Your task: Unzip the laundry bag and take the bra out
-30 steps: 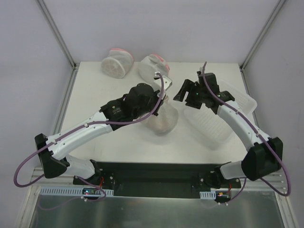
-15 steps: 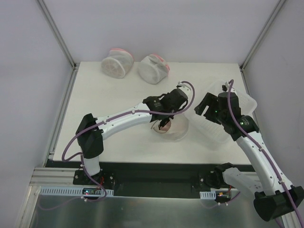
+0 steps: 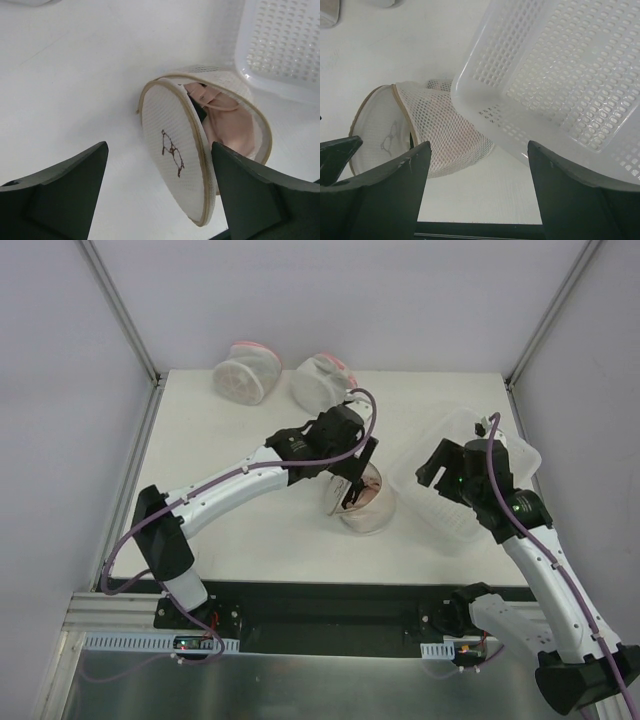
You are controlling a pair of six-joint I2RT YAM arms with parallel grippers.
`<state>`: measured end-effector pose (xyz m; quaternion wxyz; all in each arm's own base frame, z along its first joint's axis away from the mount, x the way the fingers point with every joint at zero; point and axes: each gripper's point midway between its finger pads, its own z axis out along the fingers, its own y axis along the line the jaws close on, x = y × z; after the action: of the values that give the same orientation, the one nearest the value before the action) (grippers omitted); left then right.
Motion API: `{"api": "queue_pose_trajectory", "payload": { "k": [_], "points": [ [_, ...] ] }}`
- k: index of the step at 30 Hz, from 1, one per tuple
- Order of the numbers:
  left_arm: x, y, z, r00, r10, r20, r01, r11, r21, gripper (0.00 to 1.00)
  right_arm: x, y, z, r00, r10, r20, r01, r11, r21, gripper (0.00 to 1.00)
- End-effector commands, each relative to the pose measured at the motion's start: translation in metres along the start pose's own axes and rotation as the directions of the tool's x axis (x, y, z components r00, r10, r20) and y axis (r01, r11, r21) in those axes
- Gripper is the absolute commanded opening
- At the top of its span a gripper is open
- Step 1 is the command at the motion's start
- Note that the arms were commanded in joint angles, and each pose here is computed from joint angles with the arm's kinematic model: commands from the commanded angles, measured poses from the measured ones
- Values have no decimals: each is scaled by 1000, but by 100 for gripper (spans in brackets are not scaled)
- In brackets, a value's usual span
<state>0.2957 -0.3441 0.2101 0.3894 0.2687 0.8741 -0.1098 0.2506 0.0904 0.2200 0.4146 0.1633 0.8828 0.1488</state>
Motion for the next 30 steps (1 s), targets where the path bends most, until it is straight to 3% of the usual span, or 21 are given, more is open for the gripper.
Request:
{"api": "queue_pose_trajectory", "payload": {
  "k": [1,8,10,11,12,13,14,22,30],
  "points": [
    [4,-3,-28,999,-49,9,48,995,83,84,-2,-4,-3,1000,11,18,-11,1000,11,81],
    [25,-6,-17,996,-79,-48,83,993,83,79,-1,3,1,1000,23,5,-23,1000,-16,81],
    [29,-4,-12,995,-78,-57,82,994,68,70,-1,2,0,1000,21,6,-21,1000,-15,81],
    [29,-3,-11,995,-77,-59,81,995,63,63,-1,2,-1,1000,19,8,-19,1000,-16,81],
    [31,-2,-10,996,-71,-62,75,996,58,41,-1,2,-2,1000,17,7,-16,1000,-16,81],
    [30,-1,-10,996,-68,-60,71,996,58,26,-1,3,-3,1000,13,6,-13,1000,-20,81],
    [31,0,-10,996,-65,-61,69,996,55,2,-1,4,-4,1000,10,4,-10,1000,-26,81],
    [15,40,-53,980,-195,38,193,980,38,0,-8,49,-11,998,-60,0,59,986,-155,75],
    [-8,53,-104,948,-275,161,259,959,114,0,7,137,-15,976,-217,-15,201,927,-316,65]
  ]
}}
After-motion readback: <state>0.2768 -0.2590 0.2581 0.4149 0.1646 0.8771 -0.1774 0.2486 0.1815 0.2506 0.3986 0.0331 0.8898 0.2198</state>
